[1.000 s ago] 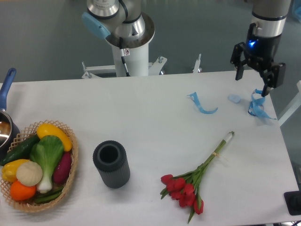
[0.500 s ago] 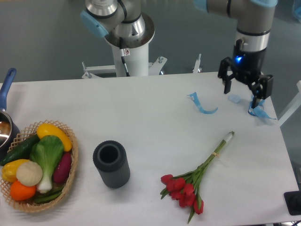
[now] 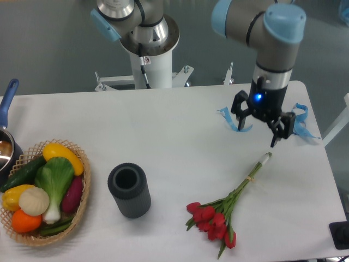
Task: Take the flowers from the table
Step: 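Move the open gripper over the stems of the red tulip bunch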
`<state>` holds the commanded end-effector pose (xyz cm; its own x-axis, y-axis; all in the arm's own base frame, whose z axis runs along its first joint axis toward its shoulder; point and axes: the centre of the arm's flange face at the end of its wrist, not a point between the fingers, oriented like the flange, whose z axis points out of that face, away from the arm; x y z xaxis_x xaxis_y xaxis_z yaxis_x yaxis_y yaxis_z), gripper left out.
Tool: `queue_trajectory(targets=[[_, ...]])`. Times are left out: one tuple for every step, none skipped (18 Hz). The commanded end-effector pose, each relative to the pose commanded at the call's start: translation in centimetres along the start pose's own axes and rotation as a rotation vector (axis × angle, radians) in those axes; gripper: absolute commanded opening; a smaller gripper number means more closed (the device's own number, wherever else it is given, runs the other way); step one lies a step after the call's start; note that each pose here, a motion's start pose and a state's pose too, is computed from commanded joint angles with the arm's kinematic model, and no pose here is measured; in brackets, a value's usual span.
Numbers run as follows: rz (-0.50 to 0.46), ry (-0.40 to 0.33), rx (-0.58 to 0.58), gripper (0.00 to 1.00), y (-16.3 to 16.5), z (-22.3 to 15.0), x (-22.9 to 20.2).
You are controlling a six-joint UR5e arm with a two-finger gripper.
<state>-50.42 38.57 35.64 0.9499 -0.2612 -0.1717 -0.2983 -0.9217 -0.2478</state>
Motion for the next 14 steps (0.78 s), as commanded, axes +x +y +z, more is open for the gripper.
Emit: queue_trajectory(targets=[[0.007, 0.010, 0.001, 1.00, -0.4, 1.0, -0.1], [0.010, 0.011, 0.001, 1.00, -0.5, 1.7, -0.5], [0.016, 0.011, 0.002, 1.00, -0.7, 2.4, -0.7], [0.020, 0.021, -0.001, 1.00, -1.1, 3.2, -1.0], [0.017, 0.040, -0.006, 1.00, -0.9, 4.4, -0.8], [0.020, 0.061, -0.013, 1.00, -1.0, 5.7, -0.5], [0.022, 0.079, -0.022, 1.00, -1.0, 7.1, -0.5], [0.021, 0.092, -0.037, 1.00, -0.8, 8.2, -0.5], [0.021, 0.102, -0.061, 1.00, -0.4, 9.2, -0.5], [0.026, 0.110, -0.077, 1.00, -0.6, 10.1, -0.5], [0.028, 0.119, -0.082, 1.00, -0.9, 10.8, -0.5], [0.017, 0.113, -0.082, 1.00, -1.0, 11.2, -0.5], [0.006, 0.098, -0.080, 1.00, -1.1, 11.4, -0.7], [-0.001, 0.100, -0.080, 1.00, -1.0, 12.1, -0.8]])
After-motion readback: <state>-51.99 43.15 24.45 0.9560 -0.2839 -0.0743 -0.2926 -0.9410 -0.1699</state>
